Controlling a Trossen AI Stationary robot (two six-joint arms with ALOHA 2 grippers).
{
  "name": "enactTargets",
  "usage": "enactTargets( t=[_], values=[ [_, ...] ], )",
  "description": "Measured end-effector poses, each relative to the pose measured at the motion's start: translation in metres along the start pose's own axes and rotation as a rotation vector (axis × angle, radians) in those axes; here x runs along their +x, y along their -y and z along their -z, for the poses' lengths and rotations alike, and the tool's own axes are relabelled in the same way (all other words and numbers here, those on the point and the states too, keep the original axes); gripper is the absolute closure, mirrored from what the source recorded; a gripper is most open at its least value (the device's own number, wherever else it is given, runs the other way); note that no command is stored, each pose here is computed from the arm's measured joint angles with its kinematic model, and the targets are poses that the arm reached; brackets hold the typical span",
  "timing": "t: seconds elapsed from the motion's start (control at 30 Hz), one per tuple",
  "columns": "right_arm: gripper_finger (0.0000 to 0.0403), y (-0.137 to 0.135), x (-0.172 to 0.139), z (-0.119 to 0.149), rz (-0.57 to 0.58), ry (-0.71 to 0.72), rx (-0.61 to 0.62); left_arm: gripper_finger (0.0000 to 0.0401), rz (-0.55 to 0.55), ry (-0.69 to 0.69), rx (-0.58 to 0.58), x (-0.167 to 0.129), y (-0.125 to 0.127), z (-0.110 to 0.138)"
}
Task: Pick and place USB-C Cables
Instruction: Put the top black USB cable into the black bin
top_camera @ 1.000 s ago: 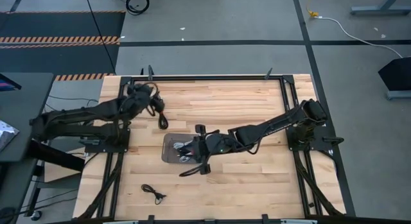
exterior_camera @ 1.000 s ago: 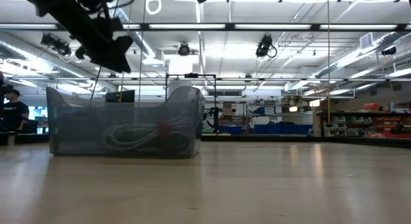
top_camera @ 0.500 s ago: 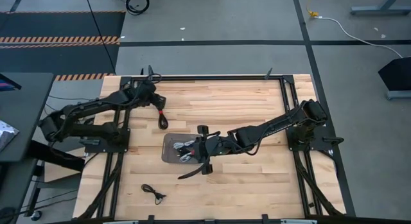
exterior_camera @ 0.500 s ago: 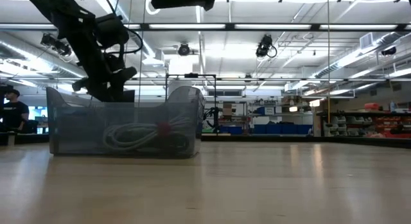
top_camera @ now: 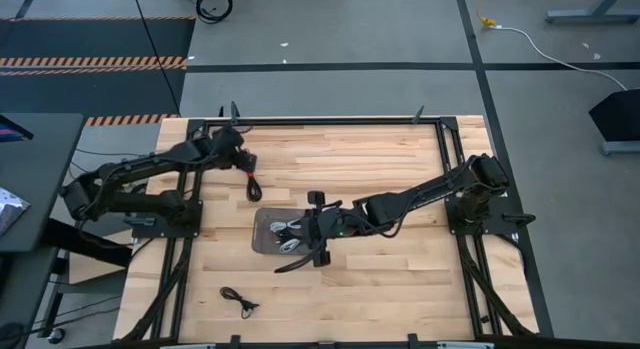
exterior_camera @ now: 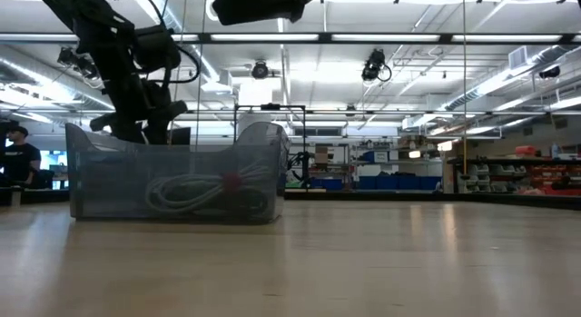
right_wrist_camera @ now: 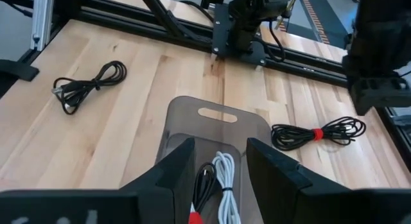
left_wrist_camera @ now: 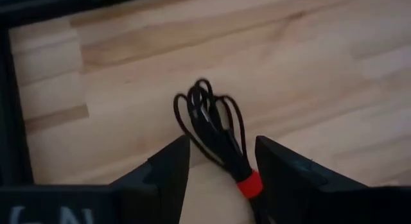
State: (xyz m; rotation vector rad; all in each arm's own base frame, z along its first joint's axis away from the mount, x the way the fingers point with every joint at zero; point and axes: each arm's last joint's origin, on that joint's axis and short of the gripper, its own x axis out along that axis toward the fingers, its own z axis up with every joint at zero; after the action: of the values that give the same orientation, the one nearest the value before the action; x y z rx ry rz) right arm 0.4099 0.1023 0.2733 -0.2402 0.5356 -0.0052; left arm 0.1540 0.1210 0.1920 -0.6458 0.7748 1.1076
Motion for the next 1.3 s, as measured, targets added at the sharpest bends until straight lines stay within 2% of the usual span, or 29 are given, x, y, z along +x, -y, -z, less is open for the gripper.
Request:
enactTargets(
  t=[0.17,0.27,0.43,1.17,1.3],
  values=[
    [0.0258,0.001,0.0,0.0,0.0,0.004,0.003,0.0174,-0.017,-0.043,0.05,0.012,0.011,0.007],
    [0.0258,0.001,0.001,0.0,-0.005,0.004,0.003,0.0151,-0.07,-0.067,0.052,0.023,0.016,0.012],
    [0.0258,0.002,0.001,0.0,-0.007,0.004,0.003,0.013,-0.109,-0.097,0.055,0.034,0.017,0.016],
    [0.0258,0.002,0.001,0.001,-0.006,-0.004,0.029,0.0139,-0.102,-0.134,0.102,0.075,0.029,0.022],
    [0.0258,0.002,0.001,0.001,-0.007,-0.008,0.034,0.0157,-0.091,-0.13,0.125,0.074,0.028,0.02]
  ],
)
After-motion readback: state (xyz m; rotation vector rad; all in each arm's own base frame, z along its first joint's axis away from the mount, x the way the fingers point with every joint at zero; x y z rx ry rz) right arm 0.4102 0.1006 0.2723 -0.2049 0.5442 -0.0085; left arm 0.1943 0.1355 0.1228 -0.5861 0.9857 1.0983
